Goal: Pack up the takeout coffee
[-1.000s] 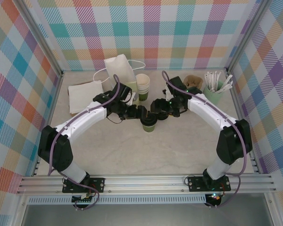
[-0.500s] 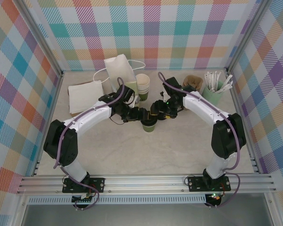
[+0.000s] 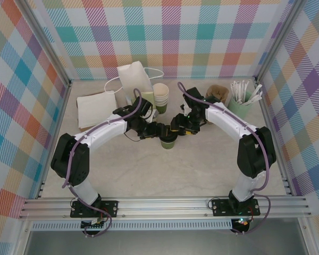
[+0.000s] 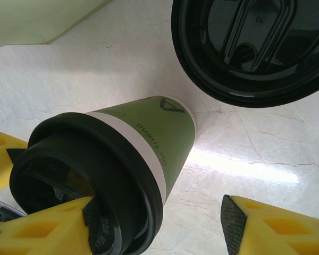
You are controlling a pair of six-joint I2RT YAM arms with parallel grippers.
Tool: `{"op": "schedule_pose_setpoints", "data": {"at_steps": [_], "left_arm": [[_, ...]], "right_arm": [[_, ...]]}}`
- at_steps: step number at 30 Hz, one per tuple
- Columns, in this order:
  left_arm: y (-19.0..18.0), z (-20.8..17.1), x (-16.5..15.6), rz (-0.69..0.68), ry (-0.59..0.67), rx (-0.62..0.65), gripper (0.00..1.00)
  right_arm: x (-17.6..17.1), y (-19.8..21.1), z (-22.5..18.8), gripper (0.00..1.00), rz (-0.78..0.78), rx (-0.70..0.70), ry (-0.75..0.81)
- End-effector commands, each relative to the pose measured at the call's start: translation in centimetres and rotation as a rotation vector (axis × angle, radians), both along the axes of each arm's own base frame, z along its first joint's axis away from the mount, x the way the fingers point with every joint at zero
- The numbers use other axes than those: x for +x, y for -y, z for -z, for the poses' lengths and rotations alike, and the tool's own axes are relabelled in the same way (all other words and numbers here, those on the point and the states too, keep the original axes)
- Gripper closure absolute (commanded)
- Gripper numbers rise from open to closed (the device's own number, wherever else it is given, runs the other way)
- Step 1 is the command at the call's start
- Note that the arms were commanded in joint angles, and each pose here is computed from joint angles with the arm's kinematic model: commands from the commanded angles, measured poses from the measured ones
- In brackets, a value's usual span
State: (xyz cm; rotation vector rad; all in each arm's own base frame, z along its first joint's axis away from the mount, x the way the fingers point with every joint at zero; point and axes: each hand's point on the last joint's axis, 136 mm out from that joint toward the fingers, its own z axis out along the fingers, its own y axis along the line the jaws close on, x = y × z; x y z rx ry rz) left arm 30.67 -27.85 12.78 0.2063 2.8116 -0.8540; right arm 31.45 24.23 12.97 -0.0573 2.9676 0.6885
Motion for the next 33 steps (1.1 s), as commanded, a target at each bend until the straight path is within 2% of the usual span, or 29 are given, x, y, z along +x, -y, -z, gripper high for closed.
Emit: {"op": "schedule_pose_setpoints", "data": {"at_steps": [1,16,27,33], "left_arm": [[-0.8,2.1,-0.5,-0.004,-0.044,0.061,0.31],[-1.8,4.0,-1.7,0.017,-0.077,0.137,0.34],[-3.2,5.7,-2.4,0.013,-0.094,0.213,0.36],[-2.8,5.1,-2.1,0.016,-0.081,0.192,0.37]], "right_arm": [[-1.0,0.1,0.9,0.37,-0.020,-0.031,-0.053],[-2.5,1.2,2.9,0.42,-0.032,-0.105,-0.143],[-3.9,3.1,5.1,0.43,-0.034,-0.210,-0.209],[-3.4,3.7,6.0,0.44,-0.036,-0.261,-0.215]]}}
